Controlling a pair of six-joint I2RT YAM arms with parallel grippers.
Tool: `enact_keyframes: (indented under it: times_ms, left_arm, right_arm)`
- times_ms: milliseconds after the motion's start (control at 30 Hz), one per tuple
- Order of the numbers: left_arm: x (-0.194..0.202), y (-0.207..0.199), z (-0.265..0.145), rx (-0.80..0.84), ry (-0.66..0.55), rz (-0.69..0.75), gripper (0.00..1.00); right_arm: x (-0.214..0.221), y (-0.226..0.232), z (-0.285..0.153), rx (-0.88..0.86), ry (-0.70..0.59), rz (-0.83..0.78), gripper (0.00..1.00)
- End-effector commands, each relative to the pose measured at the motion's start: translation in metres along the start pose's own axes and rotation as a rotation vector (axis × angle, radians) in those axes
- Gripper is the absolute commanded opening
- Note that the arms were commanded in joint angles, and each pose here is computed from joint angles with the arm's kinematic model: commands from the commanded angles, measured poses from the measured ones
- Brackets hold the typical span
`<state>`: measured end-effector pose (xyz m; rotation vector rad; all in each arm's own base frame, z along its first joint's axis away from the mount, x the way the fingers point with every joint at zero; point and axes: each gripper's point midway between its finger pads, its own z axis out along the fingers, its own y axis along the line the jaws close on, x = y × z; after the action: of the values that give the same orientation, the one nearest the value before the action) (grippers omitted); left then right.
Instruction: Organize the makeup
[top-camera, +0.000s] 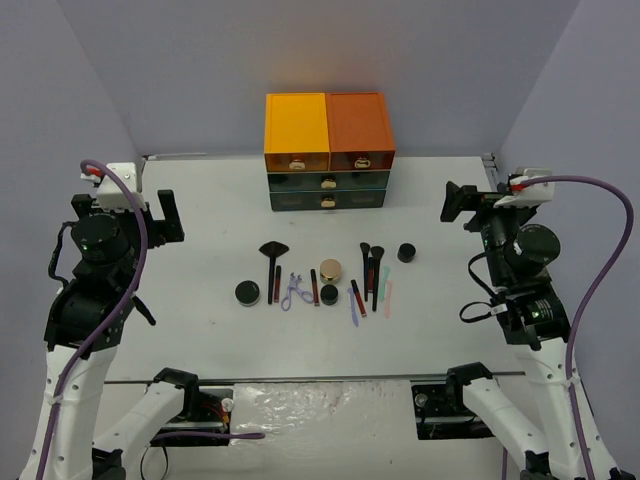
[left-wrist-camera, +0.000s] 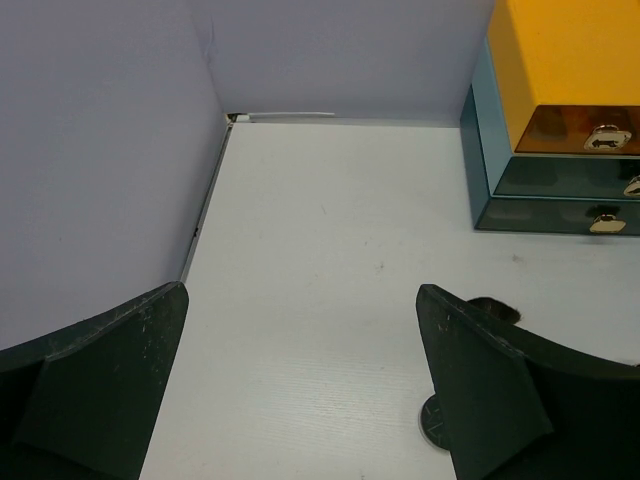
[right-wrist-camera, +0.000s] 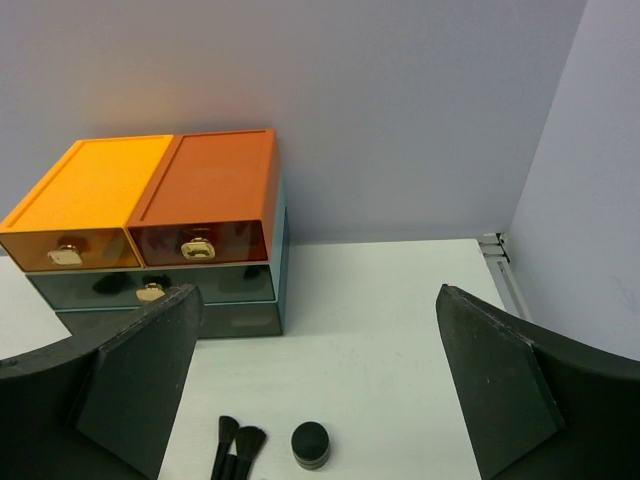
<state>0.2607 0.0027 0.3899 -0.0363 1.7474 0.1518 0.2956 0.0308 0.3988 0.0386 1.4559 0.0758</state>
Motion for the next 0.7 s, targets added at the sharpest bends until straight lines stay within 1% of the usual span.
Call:
enact_keyframes:
  times_ms: [0,33,100,267,333,400,467,533,667]
  left_arm:
    - [-0.016,-0.007,0.007,0.019,-0.062,-0.046,0.97]
    - [-0.014,-0.008,0.009,0.020,-0.056,-0.047,0.97]
    - [-0.010,-0.010,0.011,0.026,-0.048,-0.048,0.97]
    - [0.002,-0.013,0.018,0.026,-0.020,-0.048,0.97]
    - [0.005,-0.014,0.019,0.026,-0.015,-0.049,0.97]
    - [0.016,-0.015,0.023,0.023,0.008,-0.043,0.97]
    - [0.024,-0.014,0.024,0.013,0.025,-0.039,0.97]
    - [0.032,-0.012,0.024,0.001,0.039,-0.034,0.97]
    - [0.055,-0.007,0.027,-0.034,0.077,-0.028,0.97]
  right_arm:
    - [-0.014,-0.002,0.010,0.043,-0.069,0.088,1.00]
    - [-0.012,-0.003,0.011,0.052,-0.064,0.101,1.00]
    - [-0.002,0.004,0.015,0.018,-0.037,0.094,1.00]
    - [0.036,0.027,0.036,-0.079,0.077,0.099,1.00]
    - [0.053,0.036,0.046,-0.097,0.128,0.124,1.00]
    - [0.072,0.048,0.056,-0.107,0.176,0.148,1.00]
    - [0.085,0.057,0.063,-0.095,0.193,0.162,1.00]
    - [0.094,0.079,0.067,-0.119,0.195,0.174,1.00]
    - [0.138,0.118,0.084,-0.139,0.265,0.176,1.00]
